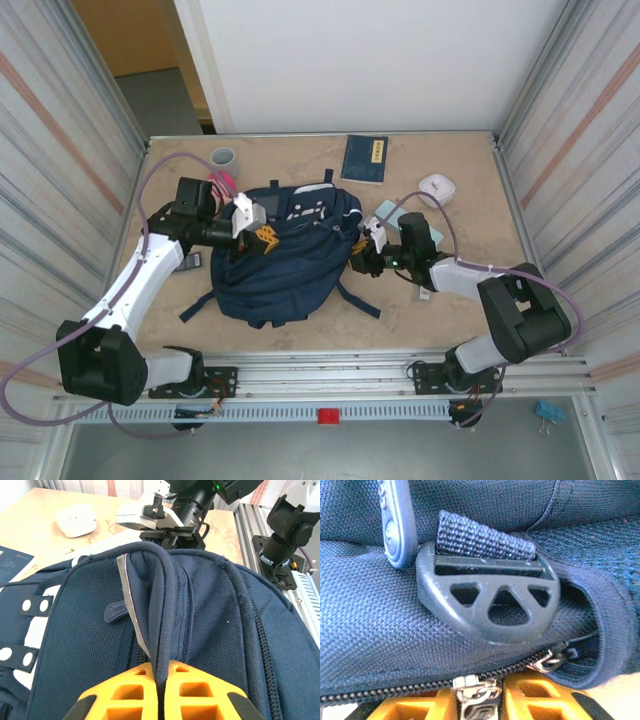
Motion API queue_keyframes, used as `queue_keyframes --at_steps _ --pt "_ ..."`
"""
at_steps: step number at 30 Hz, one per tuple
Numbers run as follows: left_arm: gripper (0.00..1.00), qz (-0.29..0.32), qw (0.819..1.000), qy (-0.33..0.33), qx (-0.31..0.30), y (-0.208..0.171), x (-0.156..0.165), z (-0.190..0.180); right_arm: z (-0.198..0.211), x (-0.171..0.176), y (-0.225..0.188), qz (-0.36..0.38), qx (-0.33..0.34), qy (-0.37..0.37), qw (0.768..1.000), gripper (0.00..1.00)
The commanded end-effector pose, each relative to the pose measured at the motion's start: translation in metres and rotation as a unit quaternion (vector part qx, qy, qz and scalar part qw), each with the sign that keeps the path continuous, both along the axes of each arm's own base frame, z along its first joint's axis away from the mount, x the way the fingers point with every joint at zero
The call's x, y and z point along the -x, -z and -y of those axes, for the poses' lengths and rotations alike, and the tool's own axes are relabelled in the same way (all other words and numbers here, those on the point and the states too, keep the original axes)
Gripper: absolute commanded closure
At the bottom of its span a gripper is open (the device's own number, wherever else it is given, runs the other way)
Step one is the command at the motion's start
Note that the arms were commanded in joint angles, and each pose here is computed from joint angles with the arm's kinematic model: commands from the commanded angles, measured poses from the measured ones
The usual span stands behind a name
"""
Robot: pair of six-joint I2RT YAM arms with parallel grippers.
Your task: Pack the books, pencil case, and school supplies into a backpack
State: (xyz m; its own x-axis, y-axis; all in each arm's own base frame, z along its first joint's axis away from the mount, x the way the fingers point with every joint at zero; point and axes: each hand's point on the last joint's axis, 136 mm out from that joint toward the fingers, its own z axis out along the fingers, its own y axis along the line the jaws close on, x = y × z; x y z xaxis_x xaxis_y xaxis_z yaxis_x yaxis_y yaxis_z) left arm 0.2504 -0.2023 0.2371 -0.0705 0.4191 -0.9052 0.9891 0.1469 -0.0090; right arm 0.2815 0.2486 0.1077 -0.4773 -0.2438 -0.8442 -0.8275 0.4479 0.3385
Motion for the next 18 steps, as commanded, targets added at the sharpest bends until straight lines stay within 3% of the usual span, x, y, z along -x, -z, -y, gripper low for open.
queue_keyframes --at_steps 1,9,18 --pt "1.0 0.066 0.998 -0.005 0.021 -0.026 -0.005 -0.001 0.001 0.004 -0.018 0.017 -0.006 -0.014 1.0 0.8" --pt "1.0 0.076 0.997 -0.031 0.015 -0.019 -0.012 -0.004 0.005 0.012 -0.025 0.008 -0.009 -0.02 1.0 1.0" --pt "1.0 0.1 0.983 -0.144 -0.053 -0.002 -0.042 -0.005 0.0 0.019 -0.035 -0.021 0.016 -0.019 0.999 1.0"
